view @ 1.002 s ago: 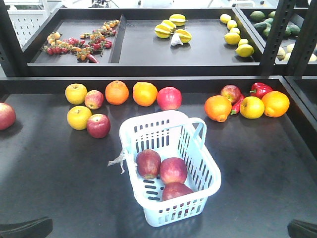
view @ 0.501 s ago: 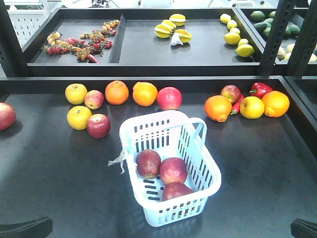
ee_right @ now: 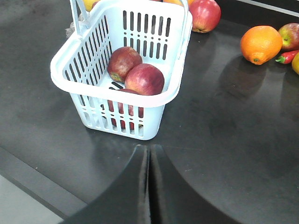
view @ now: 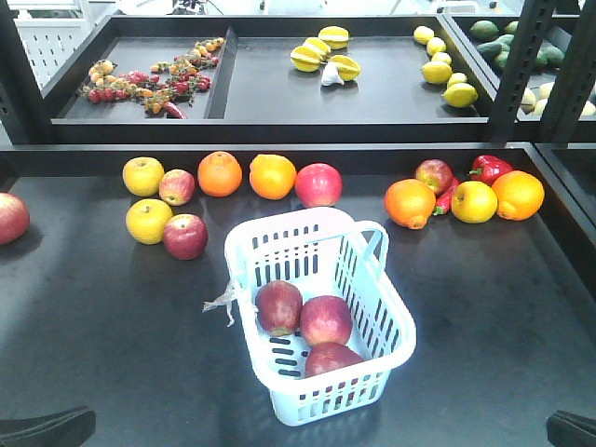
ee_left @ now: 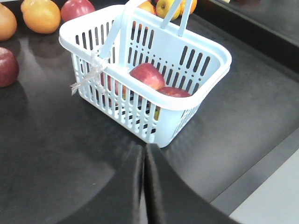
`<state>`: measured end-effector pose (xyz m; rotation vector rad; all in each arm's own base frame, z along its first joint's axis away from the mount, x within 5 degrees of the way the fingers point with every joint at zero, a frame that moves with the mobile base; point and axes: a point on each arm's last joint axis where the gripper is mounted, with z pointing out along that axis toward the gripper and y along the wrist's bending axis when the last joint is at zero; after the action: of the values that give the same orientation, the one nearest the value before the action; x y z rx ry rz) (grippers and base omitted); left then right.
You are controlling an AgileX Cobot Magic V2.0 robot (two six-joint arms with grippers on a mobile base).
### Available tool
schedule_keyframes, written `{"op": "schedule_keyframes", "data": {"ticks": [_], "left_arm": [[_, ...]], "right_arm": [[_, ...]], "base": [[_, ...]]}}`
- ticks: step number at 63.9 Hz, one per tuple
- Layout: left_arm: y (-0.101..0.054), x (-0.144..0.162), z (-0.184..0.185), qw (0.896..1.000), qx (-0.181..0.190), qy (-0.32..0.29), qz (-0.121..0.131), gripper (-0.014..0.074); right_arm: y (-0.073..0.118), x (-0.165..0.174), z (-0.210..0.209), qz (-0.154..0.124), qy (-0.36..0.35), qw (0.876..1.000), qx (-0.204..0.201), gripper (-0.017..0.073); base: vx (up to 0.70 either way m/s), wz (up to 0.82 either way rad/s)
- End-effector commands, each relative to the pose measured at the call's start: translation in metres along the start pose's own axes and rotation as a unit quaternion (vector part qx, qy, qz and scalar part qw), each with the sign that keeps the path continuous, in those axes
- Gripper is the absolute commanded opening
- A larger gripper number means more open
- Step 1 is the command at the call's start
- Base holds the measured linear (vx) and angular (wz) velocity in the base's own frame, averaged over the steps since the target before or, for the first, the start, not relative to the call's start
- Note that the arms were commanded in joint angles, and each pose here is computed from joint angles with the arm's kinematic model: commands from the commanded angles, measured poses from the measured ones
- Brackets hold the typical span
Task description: Pick three apples into basket with both arms
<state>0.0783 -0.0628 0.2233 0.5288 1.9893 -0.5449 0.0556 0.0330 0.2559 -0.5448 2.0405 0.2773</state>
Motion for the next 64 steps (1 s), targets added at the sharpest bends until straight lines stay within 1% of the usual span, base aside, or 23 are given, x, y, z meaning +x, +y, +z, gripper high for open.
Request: {"op": "schedule_keyframes", "data": {"ticks": [1, 8, 13, 17, 24, 27, 31, 33, 36, 39, 43, 48, 53, 58, 64], "left_arm": [[0.0, -0.007, -0.002, 1.0, -0.005, -0.028, 0.003, -0.0006], [0.005, 0.014, -0.001, 0.999, -0.013, -0.029, -0.013, -0.0006], [0.009, 0.03, -0.002, 0.997, -0.017, -0.047, -0.05, -0.0006], [0.011, 0.041, -0.003, 0.996, -0.021, -0.061, -0.063, -0.0006], [0.014, 0.057, -0.005, 0.993, -0.019, -0.085, -0.076, -0.0006], [0.014, 0.059, -0.008, 0.994, -0.019, -0.083, -0.069, -0.0006], [0.015, 0.057, -0.011, 0.992, -0.029, -0.108, -0.065, -0.0006], [0.017, 0.056, -0.013, 0.99, -0.041, -0.121, -0.06, -0.0006], [0.02, 0.055, -0.016, 0.987, -0.066, -0.138, -0.046, -0.0006], [0.023, 0.054, -0.019, 0.983, -0.097, -0.155, -0.031, -0.0006], [0.028, 0.053, -0.023, 0.973, -0.146, -0.179, -0.02, -0.0006], [0.033, 0.051, -0.029, 0.958, -0.198, -0.206, -0.027, -0.0006], [0.037, 0.052, -0.031, 0.947, -0.241, -0.208, -0.036, -0.0006], [0.041, 0.052, -0.033, 0.937, -0.273, -0.213, -0.044, -0.0006], [0.043, 0.051, -0.036, 0.927, -0.303, -0.22, -0.038, -0.0006]], "right_arm": [[-0.002, -0.013, -0.004, 0.0, -0.042, 0.999, 0.013, -0.0004], [-0.002, -0.013, -0.004, 0.0, -0.042, 0.999, 0.013, -0.0004], [-0.002, -0.013, -0.004, 0.0, -0.043, 0.999, 0.013, -0.0004], [-0.002, -0.013, -0.004, 0.0, -0.043, 0.999, 0.013, -0.0004], [-0.002, -0.013, -0.004, 0.0, -0.043, 0.999, 0.013, -0.0004], [-0.002, -0.013, -0.004, 0.0, -0.043, 0.999, 0.013, -0.0004], [-0.002, -0.013, -0.004, 0.0, -0.043, 0.999, 0.013, -0.0004], [-0.002, -0.013, -0.004, 0.0, -0.043, 0.999, 0.013, -0.0004], [-0.002, -0.013, -0.004, 0.0, -0.043, 0.999, 0.013, -0.0004], [-0.002, -0.013, -0.004, 0.0, -0.043, 0.999, 0.013, -0.0004], [-0.002, -0.013, -0.004, 0.0, -0.043, 0.999, 0.013, -0.0004], [-0.002, -0.013, -0.004, 0.0, -0.043, 0.999, 0.013, -0.0004], [-0.002, -0.013, -0.004, 0.001, -0.043, 0.999, 0.012, -0.0004], [-0.002, -0.013, -0.004, 0.001, -0.043, 0.999, 0.012, -0.0004], [-0.002, -0.013, -0.004, 0.001, -0.043, 0.999, 0.012, -0.0004]], "base": [[0.0, 0.0], [0.0, 0.0], [0.0, 0.0], [0.0, 0.0], [0.0, 0.0], [0.0, 0.0], [0.0, 0.0], [0.0, 0.0], [0.0, 0.0], [0.0, 0.0], [0.0, 0.0], [0.0, 0.0], [0.0, 0.0], [0.0, 0.0], [0.0, 0.0]]}}
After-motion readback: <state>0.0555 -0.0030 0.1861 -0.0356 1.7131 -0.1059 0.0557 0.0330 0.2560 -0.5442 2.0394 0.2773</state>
